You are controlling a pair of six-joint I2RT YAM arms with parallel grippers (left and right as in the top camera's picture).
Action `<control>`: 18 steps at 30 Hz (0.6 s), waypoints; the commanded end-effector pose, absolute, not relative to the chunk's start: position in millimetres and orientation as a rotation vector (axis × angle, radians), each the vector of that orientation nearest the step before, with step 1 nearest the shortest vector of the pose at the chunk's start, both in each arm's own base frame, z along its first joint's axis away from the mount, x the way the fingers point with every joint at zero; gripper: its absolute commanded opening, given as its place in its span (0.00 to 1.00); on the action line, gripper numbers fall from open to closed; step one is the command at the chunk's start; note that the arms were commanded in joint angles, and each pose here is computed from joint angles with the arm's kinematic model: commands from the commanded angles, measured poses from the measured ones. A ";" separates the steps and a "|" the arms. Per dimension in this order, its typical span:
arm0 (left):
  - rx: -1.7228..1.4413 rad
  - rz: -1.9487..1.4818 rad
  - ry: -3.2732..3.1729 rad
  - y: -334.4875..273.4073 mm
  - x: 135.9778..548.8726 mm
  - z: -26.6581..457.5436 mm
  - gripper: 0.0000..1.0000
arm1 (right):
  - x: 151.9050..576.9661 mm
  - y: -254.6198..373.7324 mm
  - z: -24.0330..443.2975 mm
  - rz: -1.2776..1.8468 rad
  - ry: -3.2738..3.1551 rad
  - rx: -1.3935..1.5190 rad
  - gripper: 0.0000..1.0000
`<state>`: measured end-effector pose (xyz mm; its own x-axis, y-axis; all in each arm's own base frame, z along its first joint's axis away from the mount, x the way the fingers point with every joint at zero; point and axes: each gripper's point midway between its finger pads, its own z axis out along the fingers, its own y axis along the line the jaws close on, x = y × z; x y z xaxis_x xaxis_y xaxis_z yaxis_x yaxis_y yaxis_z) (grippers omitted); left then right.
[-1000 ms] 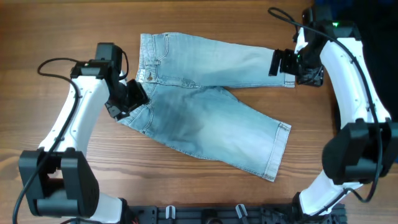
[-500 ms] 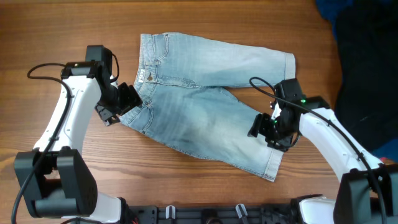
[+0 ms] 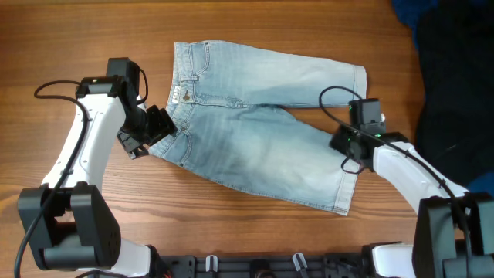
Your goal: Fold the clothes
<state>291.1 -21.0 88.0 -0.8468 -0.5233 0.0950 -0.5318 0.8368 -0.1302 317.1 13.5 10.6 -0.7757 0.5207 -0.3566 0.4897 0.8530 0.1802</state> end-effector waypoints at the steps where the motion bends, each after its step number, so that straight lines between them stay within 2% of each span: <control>1: 0.832 0.233 -2.967 -19.6 291.7 90.3 0.76 | 329.1 -16.3 12.7 0.040 2.576 0.755 0.38; 4: 0.832 0.233 -2.966 -19.6 291.6 90.3 0.76 | 348.8 -23.6 26.1 0.055 2.541 0.611 0.40; 6: 0.832 0.231 -2.963 -19.6 290.8 90.3 0.76 | 352.0 -11.0 41.7 0.125 2.598 0.526 0.48; 8: 0.832 0.231 -2.963 -19.6 290.8 90.3 0.77 | 344.6 -10.4 72.0 0.117 2.651 0.537 0.56; 10: 0.832 0.231 -2.965 -19.4 291.1 90.3 0.77 | 329.6 9.8 82.4 0.264 2.716 0.519 0.56; 13: 0.834 0.235 -2.972 -19.4 293.1 90.3 0.77 | 280.9 27.7 59.3 0.321 2.926 0.542 0.56; 18: 0.833 0.236 -2.975 -19.5 293.7 90.2 0.78 | 237.1 61.7 7.8 0.357 3.021 0.542 0.57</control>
<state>291.0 -21.0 88.0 -0.8467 -0.5233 0.0956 -0.5319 0.8368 -0.1298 257.5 48.3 25.9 -0.9401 0.3323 -0.0756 0.3092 0.9250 0.2209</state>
